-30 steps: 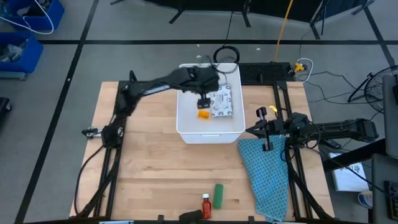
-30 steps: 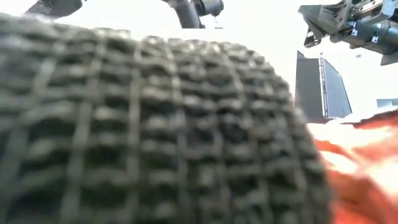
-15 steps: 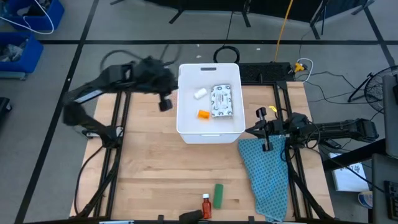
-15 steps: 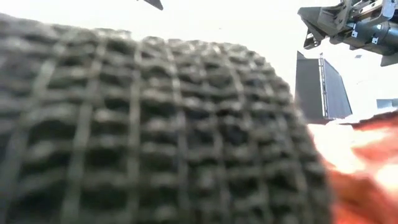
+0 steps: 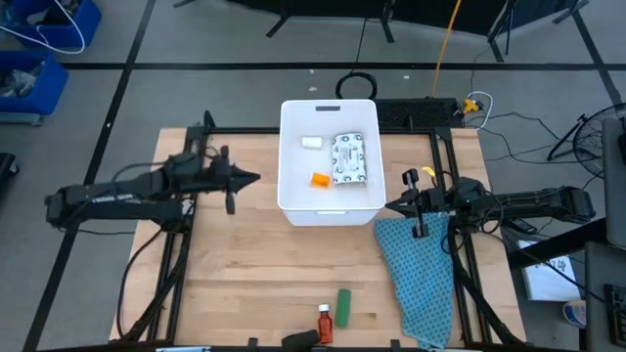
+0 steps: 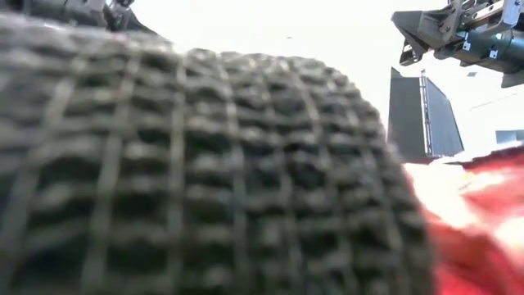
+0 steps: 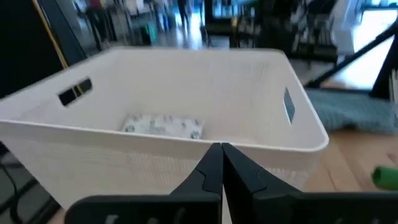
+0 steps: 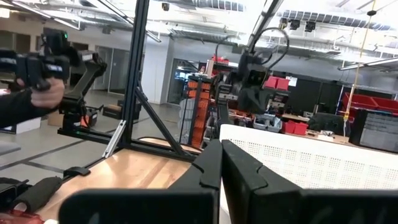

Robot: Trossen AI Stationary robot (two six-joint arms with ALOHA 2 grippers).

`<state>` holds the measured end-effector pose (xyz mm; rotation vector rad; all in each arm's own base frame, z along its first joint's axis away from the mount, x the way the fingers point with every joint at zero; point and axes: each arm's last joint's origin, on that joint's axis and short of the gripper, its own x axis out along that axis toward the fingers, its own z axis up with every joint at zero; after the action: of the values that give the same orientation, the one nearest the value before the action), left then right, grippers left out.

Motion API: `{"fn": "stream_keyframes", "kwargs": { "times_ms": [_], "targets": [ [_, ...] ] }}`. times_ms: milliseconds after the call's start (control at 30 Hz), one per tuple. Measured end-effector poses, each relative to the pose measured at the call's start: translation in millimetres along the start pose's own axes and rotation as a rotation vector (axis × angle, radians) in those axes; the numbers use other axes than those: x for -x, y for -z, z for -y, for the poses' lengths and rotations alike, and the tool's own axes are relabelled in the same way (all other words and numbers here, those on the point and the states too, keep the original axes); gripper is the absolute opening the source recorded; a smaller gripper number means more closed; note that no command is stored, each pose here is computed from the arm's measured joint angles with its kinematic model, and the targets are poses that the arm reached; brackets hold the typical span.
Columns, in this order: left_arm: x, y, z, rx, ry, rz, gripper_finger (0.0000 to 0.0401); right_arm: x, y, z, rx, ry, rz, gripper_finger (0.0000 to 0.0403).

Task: Pick & place medical supplies in basket/bin
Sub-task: Put the green bandage into the white bin

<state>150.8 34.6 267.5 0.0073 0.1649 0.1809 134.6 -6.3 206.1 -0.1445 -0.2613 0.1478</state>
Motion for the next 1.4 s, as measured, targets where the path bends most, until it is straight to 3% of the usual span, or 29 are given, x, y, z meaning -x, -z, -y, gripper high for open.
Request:
{"fn": "stream_keyframes", "kwargs": {
  "times_ms": [400,633,800,1167,1300,1400],
  "targets": [
    [6.8,94.3,3.5,-0.008,0.028,0.121,0.0001,0.0,0.6,-0.1,-0.001,0.000,-0.006,0.0000],
    [7.6,101.5,3.4,0.001,0.019,0.148,0.0006,-0.1,-2.1,0.3,0.009,0.004,0.018,0.0000],
    [8.0,98.2,3.3,-0.014,0.015,0.175,0.0018,-12.7,-32.9,5.0,0.057,0.001,0.070,0.0000],
    [8.2,97.2,3.2,-0.081,0.005,0.185,0.0008,-92.3,-132.8,-14.8,0.162,-0.104,-0.267,0.0000],
    [8.2,97.3,2.6,-0.081,-0.013,0.184,0.0026,-132.9,-148.3,-30.8,0.165,-0.117,-0.426,0.0010],
    [8.2,97.3,2.2,-0.074,-0.029,0.183,0.0034,-158.3,-141.3,-47.6,0.212,-0.151,-0.589,0.0027]
  ]
}}
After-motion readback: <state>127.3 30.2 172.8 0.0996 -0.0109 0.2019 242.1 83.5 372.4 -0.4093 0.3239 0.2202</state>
